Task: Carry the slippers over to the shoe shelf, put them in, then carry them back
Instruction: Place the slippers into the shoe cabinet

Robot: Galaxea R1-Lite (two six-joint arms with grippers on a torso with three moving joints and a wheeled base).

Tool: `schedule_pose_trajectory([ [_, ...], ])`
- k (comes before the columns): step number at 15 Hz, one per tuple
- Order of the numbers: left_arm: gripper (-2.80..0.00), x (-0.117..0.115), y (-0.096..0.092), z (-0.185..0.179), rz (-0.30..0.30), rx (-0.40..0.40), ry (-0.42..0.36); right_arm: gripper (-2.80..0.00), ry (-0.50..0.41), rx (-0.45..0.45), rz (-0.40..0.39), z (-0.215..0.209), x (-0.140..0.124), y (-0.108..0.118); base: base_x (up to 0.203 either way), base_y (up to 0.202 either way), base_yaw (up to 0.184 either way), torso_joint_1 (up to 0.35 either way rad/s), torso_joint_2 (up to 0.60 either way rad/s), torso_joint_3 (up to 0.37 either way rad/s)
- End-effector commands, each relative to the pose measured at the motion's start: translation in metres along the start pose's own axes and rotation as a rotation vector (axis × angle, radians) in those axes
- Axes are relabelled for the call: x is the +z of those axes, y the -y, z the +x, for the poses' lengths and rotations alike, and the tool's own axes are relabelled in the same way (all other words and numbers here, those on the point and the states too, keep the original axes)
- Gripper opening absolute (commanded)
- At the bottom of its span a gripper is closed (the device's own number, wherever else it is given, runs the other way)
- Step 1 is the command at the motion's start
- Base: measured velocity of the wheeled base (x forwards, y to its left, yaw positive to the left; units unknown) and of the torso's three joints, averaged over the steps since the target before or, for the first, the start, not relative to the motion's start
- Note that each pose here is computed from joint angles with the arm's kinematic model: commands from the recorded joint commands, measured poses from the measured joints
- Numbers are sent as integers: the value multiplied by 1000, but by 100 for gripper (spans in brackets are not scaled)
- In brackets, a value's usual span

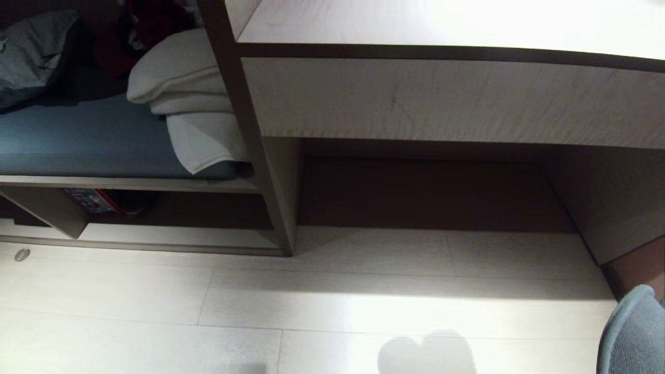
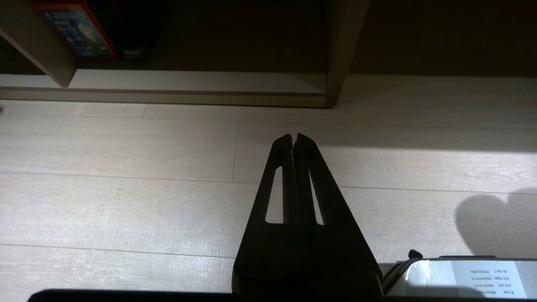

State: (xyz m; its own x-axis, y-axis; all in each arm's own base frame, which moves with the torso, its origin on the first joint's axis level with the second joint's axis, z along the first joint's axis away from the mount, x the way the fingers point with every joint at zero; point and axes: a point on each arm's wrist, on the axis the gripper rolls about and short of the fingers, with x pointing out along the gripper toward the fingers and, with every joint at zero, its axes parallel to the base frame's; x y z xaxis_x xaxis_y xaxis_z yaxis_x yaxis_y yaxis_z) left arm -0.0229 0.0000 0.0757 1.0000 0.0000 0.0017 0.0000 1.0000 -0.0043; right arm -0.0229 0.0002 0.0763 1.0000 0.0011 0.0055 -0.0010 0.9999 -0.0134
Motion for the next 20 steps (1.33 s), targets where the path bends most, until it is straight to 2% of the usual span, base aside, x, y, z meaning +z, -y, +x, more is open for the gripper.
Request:
schedule_pose_trajectory([
  [1,-280,0,0,0,0,0,-1,-280,-1,0,0,0,0,0,0,0,0,2,6,199],
  [20,-280,0,0,0,0,0,1,-280,-1,0,0,0,0,0,0,0,0,3,3,203],
])
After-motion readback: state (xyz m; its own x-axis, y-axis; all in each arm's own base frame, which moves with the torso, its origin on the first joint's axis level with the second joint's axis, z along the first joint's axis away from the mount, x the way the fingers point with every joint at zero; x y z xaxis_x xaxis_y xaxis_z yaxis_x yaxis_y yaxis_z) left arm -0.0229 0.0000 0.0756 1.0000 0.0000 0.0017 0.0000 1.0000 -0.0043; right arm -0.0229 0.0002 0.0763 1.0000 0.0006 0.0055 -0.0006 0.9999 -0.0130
